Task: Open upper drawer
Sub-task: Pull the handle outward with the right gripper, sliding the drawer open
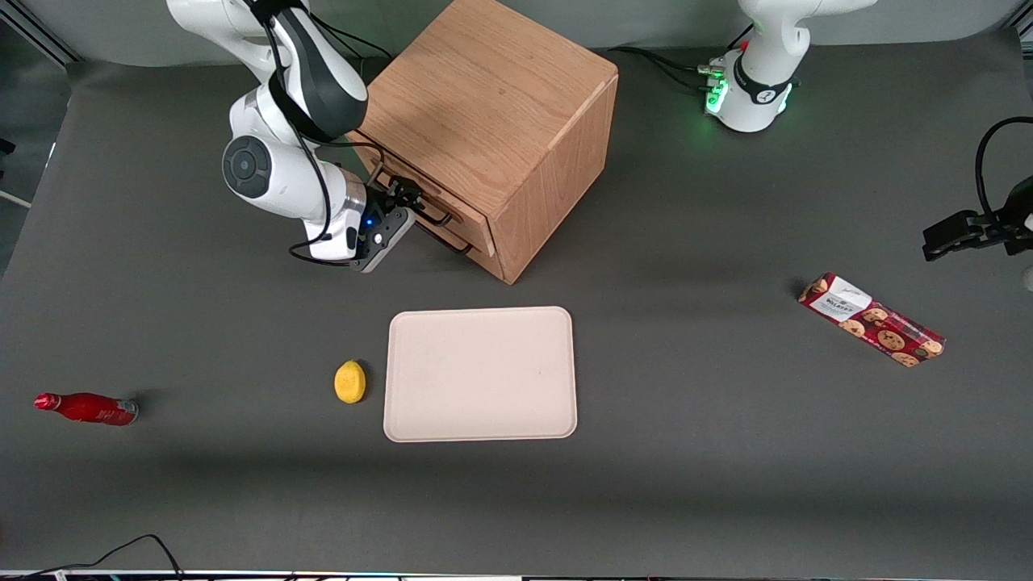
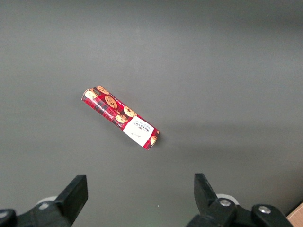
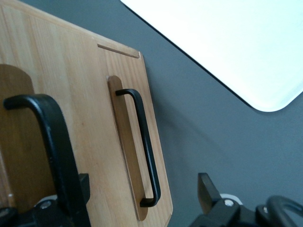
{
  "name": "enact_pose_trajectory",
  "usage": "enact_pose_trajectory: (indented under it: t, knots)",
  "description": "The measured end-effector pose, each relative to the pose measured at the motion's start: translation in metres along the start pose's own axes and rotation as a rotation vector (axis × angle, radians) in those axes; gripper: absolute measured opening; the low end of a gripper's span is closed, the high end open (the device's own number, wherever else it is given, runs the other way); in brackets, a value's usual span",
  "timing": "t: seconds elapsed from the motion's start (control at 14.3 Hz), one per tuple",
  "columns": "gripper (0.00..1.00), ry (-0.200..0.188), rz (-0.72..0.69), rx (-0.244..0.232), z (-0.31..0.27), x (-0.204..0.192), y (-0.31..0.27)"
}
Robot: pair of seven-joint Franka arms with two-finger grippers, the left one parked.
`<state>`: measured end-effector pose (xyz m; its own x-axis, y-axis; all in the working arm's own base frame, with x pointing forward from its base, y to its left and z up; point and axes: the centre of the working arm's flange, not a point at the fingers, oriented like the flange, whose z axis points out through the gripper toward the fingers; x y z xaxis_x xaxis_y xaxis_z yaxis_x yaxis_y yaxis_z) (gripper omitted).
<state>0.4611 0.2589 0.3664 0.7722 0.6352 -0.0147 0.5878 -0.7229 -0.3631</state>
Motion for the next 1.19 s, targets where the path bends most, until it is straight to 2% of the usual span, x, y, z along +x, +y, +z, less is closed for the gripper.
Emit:
enact_pose_trajectory:
  t: [0.28, 0.56, 1.19]
  knots:
    - [1.0, 0.012, 0.014, -0.006, -0.005, 0.001, 0.011]
    - [1.0, 0.029, 0.032, -0.027, -0.015, 0.002, 0.03]
    - [1.0, 0.041, 0.048, -0.078, -0.032, 0.006, 0.066]
